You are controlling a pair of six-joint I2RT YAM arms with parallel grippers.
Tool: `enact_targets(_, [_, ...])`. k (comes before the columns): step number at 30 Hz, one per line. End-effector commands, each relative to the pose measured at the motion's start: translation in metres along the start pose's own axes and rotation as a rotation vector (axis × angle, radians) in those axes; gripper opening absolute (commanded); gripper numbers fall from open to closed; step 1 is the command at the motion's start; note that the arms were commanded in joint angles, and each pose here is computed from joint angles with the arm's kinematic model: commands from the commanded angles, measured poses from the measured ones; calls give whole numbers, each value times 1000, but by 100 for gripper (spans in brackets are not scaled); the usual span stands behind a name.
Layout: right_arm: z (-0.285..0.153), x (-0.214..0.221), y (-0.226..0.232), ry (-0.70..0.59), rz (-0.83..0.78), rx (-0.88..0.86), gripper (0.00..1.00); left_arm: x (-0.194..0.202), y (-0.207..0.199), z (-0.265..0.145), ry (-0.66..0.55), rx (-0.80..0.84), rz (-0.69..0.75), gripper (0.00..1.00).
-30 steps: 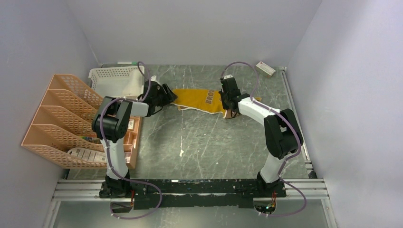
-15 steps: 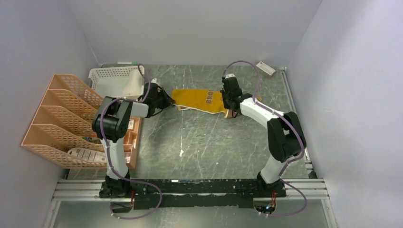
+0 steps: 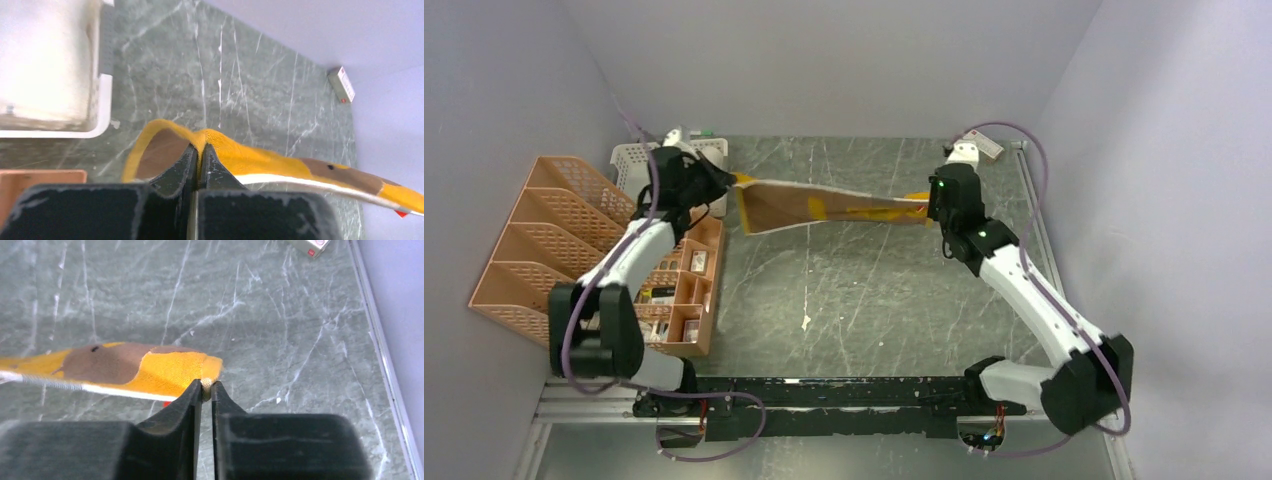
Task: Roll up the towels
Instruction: Flatten out the towel at the center of the board.
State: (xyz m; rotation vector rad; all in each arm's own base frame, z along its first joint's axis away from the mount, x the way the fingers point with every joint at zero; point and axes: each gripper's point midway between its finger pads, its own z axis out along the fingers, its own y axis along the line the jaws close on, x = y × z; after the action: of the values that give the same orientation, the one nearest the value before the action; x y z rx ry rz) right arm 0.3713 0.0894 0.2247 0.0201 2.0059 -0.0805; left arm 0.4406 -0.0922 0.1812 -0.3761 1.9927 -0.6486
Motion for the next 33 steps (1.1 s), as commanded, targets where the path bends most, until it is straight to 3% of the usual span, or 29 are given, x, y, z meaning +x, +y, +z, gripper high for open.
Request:
enact_targets(1, [-30,-7,-19,-32,64,35,0,-26,-13,-46,-34,-12,55,7])
enact_targets(4, [-50,0,-21,-35,97,-12,0,-33,-40,-75,-33,74,87,7])
enact_targets(8, [-99,-24,-25,-144,170,-115,0,-22,-85,-122,39,256,121,7])
enact_targets(13, [-168,-97,-24,-348,228,-271,0,-61,-155,-214,-124,452,155,7])
enact_targets(17, [-213,-136,-16,-441,239,-408,0,-71,-192,-280,-186,561,185,7])
enact_targets(21, [-253,-136,-22,-507,270,-485,0,-46,-176,-313,-208,504,176,7])
enact_targets(26, [-281,-110,-60,-551,305,-387,0,13,-143,-313,-94,480,98,7])
enact_targets(29, [-267,-90,-66,-507,305,-331,0,37,-117,-294,-19,394,57,7])
enact_targets(33, [-211,-60,-49,-367,332,-291,0,58,-82,-252,66,272,-27,7])
